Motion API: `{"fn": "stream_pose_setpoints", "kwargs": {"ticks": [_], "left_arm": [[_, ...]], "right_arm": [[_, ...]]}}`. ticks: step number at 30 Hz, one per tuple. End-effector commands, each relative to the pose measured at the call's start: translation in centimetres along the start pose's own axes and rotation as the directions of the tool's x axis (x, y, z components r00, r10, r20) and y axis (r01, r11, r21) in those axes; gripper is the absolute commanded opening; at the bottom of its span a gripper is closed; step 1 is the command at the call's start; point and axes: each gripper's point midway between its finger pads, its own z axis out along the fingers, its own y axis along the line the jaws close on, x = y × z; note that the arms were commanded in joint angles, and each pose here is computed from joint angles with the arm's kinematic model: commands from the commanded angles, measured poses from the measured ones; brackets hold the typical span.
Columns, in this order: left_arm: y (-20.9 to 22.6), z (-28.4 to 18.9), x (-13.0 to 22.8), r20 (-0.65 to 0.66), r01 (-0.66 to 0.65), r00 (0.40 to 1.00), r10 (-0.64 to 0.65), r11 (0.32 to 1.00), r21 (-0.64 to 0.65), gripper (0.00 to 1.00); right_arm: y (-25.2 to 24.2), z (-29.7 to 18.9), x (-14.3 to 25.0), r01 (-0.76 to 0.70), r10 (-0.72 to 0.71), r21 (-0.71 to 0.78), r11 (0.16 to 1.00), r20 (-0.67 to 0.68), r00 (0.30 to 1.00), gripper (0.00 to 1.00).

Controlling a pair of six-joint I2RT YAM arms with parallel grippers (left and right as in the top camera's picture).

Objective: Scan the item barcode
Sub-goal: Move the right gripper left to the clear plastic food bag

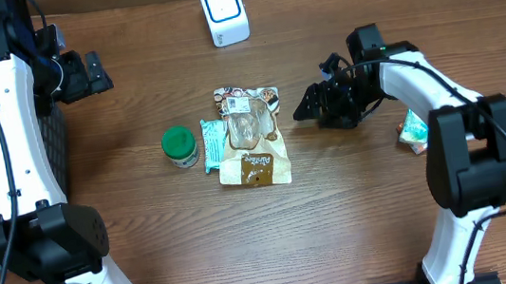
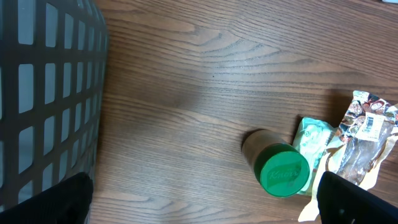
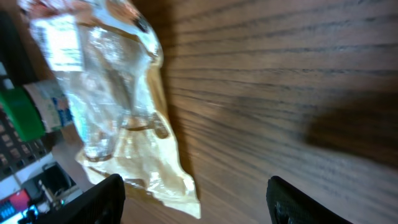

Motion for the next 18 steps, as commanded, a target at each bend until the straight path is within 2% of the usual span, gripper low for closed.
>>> {"fn": "stream_pose_setpoints", "kwargs": {"ticks": [1, 10, 18], "left_arm": [[0.2, -1.1, 0.0, 0.03, -0.024, 0.999, 0.024, 1.0, -0.003, 0.99], [0.2, -1.1, 0.0, 0.03, -0.024, 0.999, 0.024, 1.0, -0.003, 1.0], [0.2, -1.1, 0.0, 0.03, -0.024, 0.999, 0.024, 1.0, -0.003, 1.0]], "right_arm": [[-0.3, 1.8, 0.9, 0.038, -0.04, -0.044, 0.998, -0.05, 0.998, 0.74], [-0.2, 6.2, 2.3, 0.111, -0.113, -0.056, 0.992, -0.037, 0.993, 0.76], [1.7, 9.4, 2.8, 0.069, -0.07, -0.053, 0.996, -0.006, 0.998, 0.72]]}}
